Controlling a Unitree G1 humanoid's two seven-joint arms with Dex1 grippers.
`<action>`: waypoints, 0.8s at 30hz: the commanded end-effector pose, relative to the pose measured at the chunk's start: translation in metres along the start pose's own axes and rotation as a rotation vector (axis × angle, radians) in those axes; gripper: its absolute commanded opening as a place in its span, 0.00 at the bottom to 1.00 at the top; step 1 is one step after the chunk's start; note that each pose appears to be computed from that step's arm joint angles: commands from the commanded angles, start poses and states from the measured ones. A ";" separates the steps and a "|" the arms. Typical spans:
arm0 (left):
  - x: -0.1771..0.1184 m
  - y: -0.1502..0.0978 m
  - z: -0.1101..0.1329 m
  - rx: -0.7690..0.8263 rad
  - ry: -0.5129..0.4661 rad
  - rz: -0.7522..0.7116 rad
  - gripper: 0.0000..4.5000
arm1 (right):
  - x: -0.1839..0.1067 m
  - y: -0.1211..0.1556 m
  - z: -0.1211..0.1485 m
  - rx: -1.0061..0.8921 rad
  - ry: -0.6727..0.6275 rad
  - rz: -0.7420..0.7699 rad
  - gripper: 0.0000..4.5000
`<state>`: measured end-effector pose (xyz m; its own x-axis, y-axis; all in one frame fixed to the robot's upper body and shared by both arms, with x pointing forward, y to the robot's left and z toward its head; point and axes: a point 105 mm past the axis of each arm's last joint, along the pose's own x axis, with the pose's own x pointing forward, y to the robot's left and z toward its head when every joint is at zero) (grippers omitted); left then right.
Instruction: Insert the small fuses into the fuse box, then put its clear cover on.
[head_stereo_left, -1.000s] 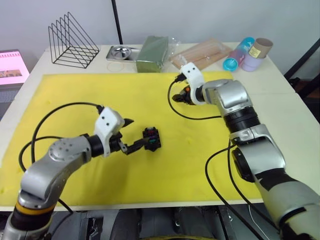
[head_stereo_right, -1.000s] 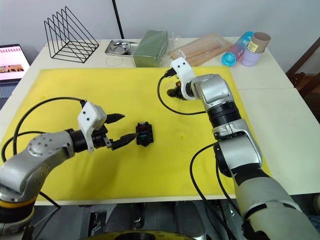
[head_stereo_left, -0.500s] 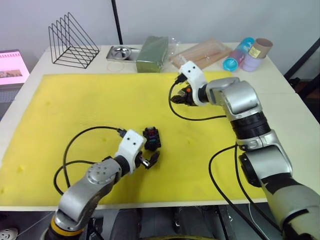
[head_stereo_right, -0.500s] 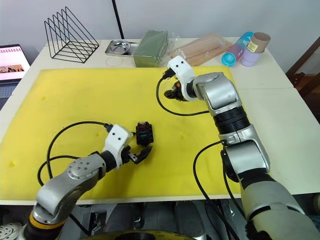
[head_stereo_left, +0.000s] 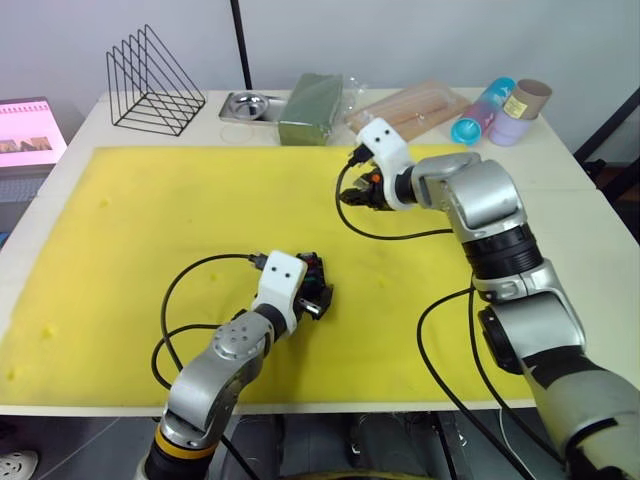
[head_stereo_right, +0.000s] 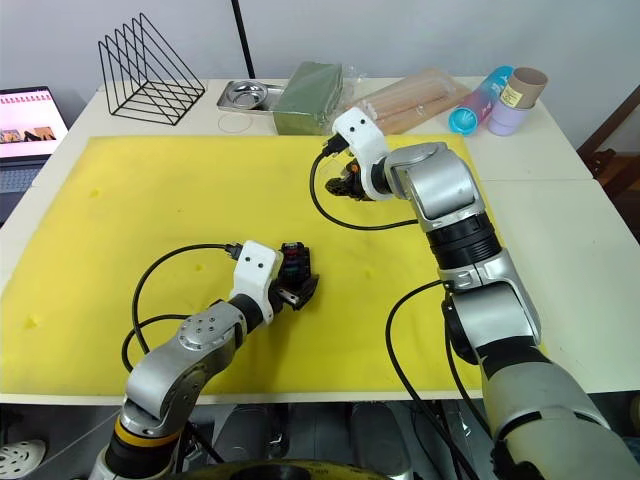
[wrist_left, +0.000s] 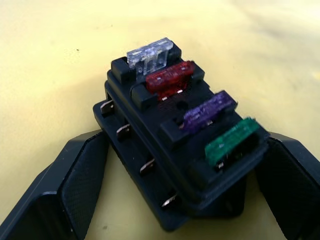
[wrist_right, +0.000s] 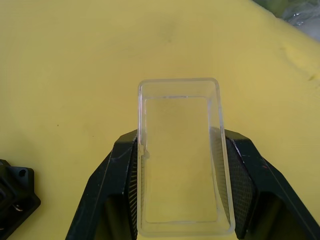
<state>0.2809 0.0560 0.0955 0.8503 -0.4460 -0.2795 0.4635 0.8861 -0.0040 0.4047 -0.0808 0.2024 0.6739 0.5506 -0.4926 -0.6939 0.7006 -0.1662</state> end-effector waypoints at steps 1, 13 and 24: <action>0.005 0.003 -0.006 0.014 0.025 0.053 1.00 | -0.008 -0.001 0.013 -0.025 -0.047 -0.012 0.40; -0.015 0.018 -0.002 0.083 0.036 0.022 0.65 | -0.007 -0.001 0.013 -0.026 -0.051 -0.015 0.40; -0.033 0.031 0.014 0.293 -0.009 -0.388 0.65 | -0.011 -0.001 0.020 -0.030 -0.087 -0.010 0.40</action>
<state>0.2730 0.0975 0.1041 0.6650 -0.6581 -0.3531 0.7319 0.6684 0.1328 0.4058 -0.0817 0.2044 0.6858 0.5481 -0.4788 -0.6836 0.7109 -0.1654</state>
